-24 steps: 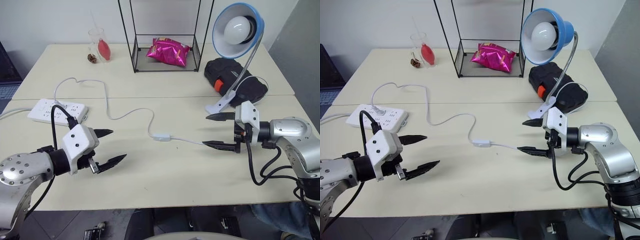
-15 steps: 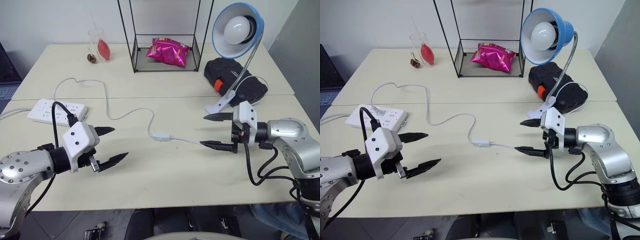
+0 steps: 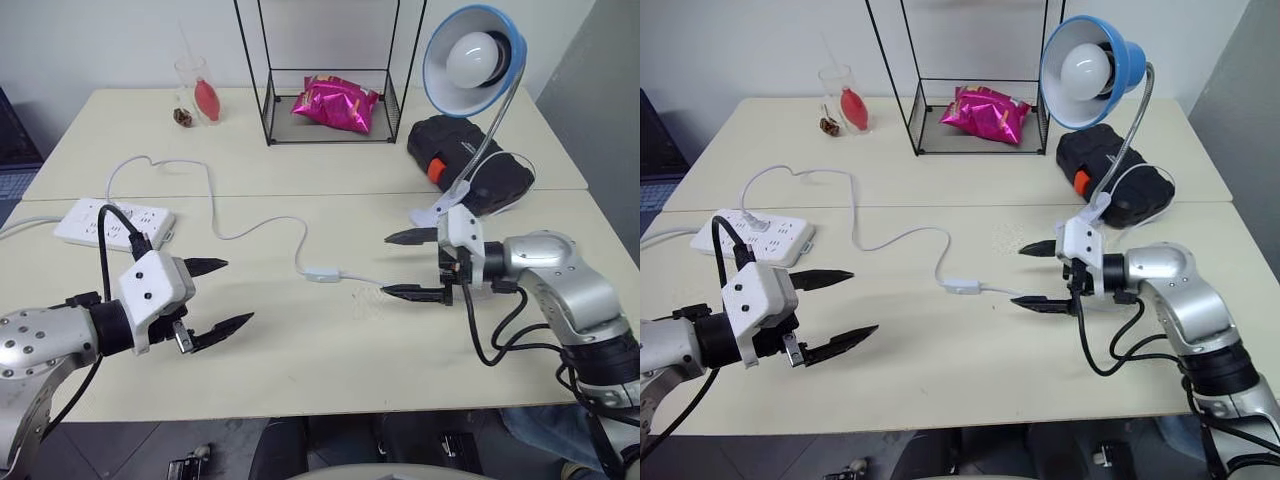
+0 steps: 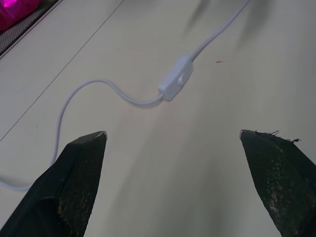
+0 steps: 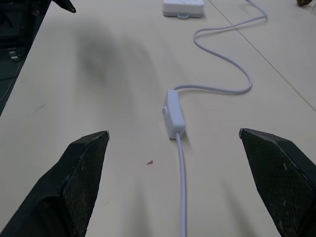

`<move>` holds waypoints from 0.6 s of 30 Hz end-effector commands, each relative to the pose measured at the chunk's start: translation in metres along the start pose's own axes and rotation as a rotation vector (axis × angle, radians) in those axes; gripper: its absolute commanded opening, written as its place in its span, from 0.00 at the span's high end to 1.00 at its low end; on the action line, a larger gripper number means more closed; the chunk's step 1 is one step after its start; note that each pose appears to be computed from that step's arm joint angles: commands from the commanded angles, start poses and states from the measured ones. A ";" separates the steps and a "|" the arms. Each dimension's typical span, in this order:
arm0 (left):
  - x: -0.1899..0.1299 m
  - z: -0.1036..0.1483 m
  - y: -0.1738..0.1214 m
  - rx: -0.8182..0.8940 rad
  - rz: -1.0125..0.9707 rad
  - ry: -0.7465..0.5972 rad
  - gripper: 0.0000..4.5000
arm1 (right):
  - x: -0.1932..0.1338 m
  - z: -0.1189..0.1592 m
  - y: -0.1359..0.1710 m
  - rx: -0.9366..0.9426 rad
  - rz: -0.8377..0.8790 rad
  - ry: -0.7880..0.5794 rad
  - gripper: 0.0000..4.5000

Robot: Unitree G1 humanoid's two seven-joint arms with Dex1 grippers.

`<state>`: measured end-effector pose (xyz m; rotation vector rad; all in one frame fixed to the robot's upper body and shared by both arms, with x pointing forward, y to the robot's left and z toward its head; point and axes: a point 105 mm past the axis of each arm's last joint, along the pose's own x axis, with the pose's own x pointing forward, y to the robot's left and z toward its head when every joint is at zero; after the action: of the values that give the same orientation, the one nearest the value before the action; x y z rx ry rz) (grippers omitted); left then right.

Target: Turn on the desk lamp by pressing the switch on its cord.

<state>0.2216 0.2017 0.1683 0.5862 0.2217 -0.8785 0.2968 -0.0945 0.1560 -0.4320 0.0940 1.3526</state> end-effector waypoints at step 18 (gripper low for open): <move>0.002 0.012 -0.014 0.055 -0.063 -0.026 0.00 | 0.083 -0.018 -0.015 -0.045 0.028 0.095 0.01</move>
<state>0.2132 0.1917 0.1662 0.5940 0.2251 -0.9321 0.3304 -0.0306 0.1066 -0.5062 0.1996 1.3559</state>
